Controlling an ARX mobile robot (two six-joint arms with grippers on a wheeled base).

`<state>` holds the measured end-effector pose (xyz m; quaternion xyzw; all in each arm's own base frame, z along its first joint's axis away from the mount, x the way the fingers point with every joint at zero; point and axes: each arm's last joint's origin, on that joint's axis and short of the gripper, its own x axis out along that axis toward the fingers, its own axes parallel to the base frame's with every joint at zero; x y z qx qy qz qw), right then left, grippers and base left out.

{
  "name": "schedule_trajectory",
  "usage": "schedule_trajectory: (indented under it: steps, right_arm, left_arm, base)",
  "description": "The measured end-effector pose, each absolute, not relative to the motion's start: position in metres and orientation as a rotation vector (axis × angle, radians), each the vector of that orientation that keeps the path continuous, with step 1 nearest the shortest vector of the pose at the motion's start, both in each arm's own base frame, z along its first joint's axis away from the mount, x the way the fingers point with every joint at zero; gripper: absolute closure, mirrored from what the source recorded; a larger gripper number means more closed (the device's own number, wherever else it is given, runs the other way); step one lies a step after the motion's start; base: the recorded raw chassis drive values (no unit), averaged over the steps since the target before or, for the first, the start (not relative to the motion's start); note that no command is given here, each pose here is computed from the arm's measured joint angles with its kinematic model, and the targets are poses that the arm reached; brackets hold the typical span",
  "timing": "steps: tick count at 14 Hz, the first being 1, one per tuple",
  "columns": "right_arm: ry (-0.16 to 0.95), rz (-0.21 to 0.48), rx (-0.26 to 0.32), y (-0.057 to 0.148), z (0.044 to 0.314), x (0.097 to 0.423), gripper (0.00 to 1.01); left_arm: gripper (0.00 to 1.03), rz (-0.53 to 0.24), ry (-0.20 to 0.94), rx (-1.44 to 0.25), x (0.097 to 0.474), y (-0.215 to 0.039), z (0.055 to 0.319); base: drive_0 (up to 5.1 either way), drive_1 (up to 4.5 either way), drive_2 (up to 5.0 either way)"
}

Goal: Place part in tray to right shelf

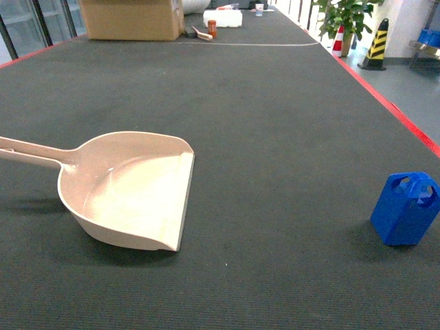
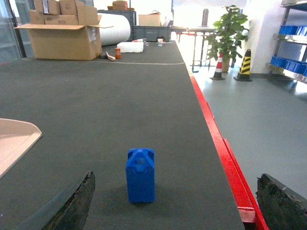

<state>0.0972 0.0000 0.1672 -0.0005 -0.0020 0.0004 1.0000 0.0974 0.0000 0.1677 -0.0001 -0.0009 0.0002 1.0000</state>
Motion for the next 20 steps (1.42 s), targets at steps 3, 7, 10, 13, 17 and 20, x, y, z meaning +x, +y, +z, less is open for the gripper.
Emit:
schedule_trajectory:
  steps: [3, 7, 10, 13, 17, 20]
  right_arm:
    - [-0.004, 0.001, -0.001, 0.0000, 0.1672, 0.0972, 0.03]
    - [-0.004, 0.001, -0.001, 0.0000, 0.1672, 0.0972, 0.03]
    - [-0.004, 0.001, -0.001, 0.0000, 0.1672, 0.0972, 0.03]
    - [-0.004, 0.001, -0.001, 0.0000, 0.1672, 0.0972, 0.03]
    - [-0.004, 0.001, -0.001, 0.0000, 0.1672, 0.0972, 0.03]
    - [-0.004, 0.001, -0.001, 0.0000, 0.1672, 0.0972, 0.03]
  left_arm:
    - [0.05, 0.000, -0.002, 0.000, 0.0974, 0.0000, 0.1677]
    - [0.05, 0.000, -0.002, 0.000, 0.0974, 0.0000, 0.1677]
    - [0.05, 0.000, -0.002, 0.000, 0.0974, 0.0000, 0.1677]
    - [0.05, 0.000, -0.002, 0.000, 0.0974, 0.0000, 0.1677]
    - [0.05, 0.000, -0.002, 0.000, 0.0974, 0.0000, 0.1677]
    - [0.05, 0.000, -0.002, 0.000, 0.0974, 0.0000, 0.1677]
  base:
    - [0.0, 0.00, 0.0]
    - [0.0, 0.00, 0.0]
    - [0.0, 0.00, 0.0]
    - [0.0, 0.00, 0.0]
    - [0.0, 0.00, 0.0]
    - [0.0, 0.00, 0.0]
